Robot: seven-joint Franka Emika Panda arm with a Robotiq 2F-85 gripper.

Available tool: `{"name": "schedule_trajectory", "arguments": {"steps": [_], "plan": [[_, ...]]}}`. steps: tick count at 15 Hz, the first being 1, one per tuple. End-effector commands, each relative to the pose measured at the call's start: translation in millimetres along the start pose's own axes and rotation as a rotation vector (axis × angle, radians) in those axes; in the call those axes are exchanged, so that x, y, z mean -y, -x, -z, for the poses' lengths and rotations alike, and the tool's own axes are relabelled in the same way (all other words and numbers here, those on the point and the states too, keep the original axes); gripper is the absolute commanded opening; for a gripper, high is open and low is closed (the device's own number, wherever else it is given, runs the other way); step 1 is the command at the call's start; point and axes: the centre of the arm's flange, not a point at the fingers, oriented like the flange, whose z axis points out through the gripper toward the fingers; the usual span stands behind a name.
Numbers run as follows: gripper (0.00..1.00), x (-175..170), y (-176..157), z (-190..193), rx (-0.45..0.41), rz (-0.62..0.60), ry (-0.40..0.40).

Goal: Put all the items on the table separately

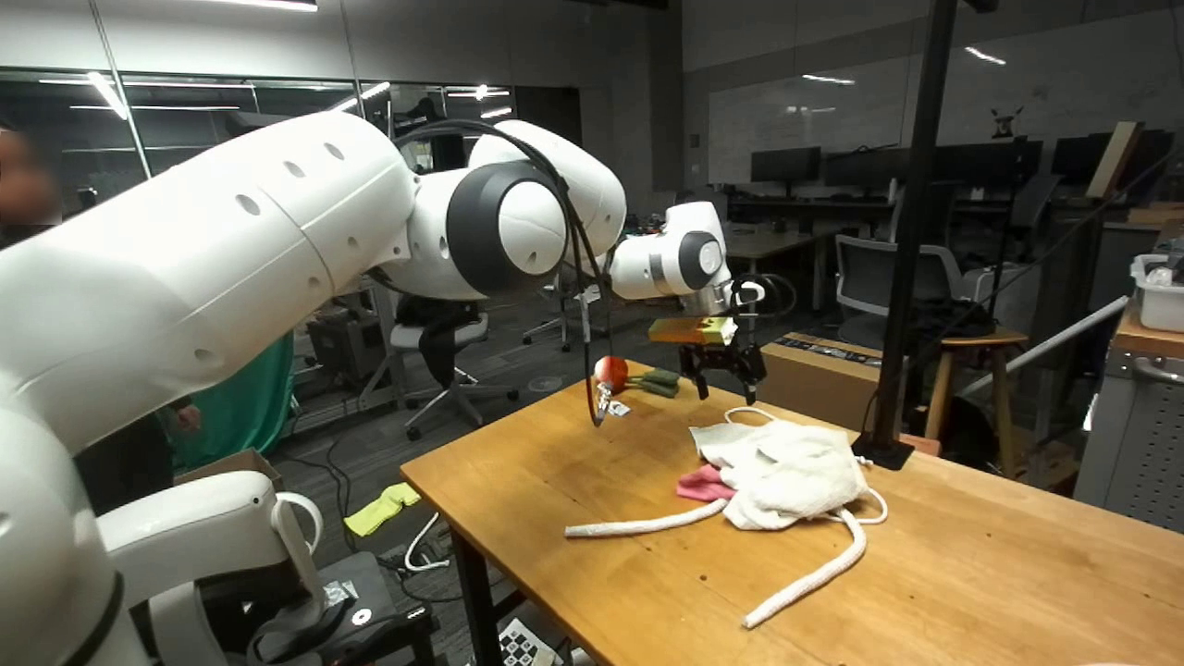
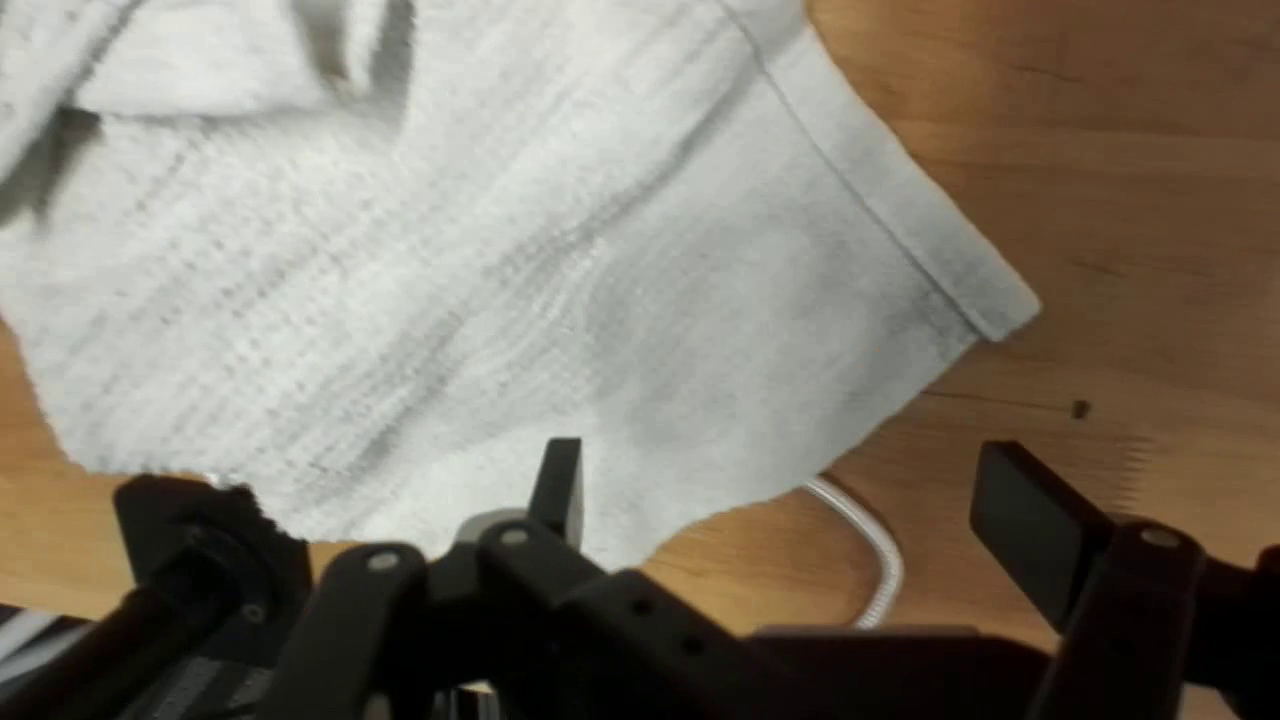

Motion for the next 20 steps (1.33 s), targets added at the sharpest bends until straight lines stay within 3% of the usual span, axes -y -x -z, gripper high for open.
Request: {"name": "schedule_trajectory", "arguments": {"steps": [1,6,10,20], "plan": [[1.0,-47.5,34.1,7.7,0.01,-0.068,0.027],[1.0,-103.1,42.1,-1.3,0.01,-0.12,0.052],[1.0,-128.1,50.5,-17.2,0.026,-0.145,0.043],[1.0,-145.1,68.5,-36.4,0.061,-0.173,-0.005]]}}
